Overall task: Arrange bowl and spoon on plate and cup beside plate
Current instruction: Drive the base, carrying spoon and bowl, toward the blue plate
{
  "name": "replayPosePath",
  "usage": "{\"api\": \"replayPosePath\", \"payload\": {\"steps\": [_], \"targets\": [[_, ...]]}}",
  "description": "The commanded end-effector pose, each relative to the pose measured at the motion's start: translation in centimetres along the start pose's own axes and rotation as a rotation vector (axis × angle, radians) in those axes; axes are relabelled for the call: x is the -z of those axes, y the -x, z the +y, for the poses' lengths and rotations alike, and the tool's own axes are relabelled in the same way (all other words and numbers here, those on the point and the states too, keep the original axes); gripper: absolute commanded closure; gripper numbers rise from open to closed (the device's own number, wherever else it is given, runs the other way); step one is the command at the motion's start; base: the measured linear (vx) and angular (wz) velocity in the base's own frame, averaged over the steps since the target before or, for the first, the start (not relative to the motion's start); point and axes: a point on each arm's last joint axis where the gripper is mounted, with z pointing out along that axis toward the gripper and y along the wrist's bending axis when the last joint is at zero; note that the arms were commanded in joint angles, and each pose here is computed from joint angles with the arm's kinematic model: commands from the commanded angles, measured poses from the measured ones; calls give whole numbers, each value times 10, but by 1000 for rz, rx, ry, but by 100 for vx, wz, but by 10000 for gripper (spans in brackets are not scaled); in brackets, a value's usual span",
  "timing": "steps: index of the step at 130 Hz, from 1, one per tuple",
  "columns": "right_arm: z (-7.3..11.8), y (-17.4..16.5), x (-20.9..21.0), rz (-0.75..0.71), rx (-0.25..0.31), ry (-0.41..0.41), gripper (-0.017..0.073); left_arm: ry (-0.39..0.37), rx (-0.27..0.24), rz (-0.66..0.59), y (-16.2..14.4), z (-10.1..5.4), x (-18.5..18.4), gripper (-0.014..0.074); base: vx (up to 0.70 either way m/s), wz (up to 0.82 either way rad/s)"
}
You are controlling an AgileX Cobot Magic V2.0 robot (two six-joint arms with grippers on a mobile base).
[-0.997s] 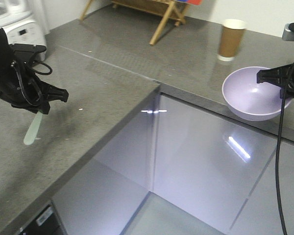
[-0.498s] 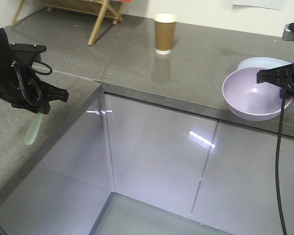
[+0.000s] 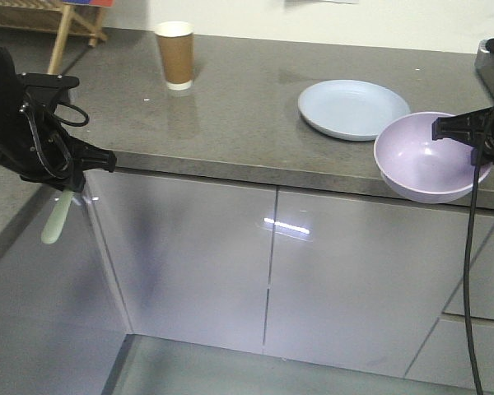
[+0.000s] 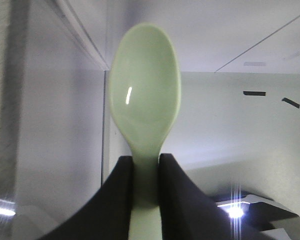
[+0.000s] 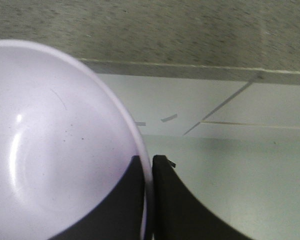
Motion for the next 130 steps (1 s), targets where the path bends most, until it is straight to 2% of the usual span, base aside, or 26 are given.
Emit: {"api": "replayPosePath", "payload": {"steps": [1,58,130], "targets": [[-4,10,24,-116,6,1,564,-17,-2,-108,6,-3,27,601,-2,-32],[-4,10,24,-116,6,1,564,-17,-2,-108,6,-3,27,601,-2,-22],[-4,7,23,-91,6,-5,564,-17,-2,-108,6,-3,27,601,2,-2]]}}
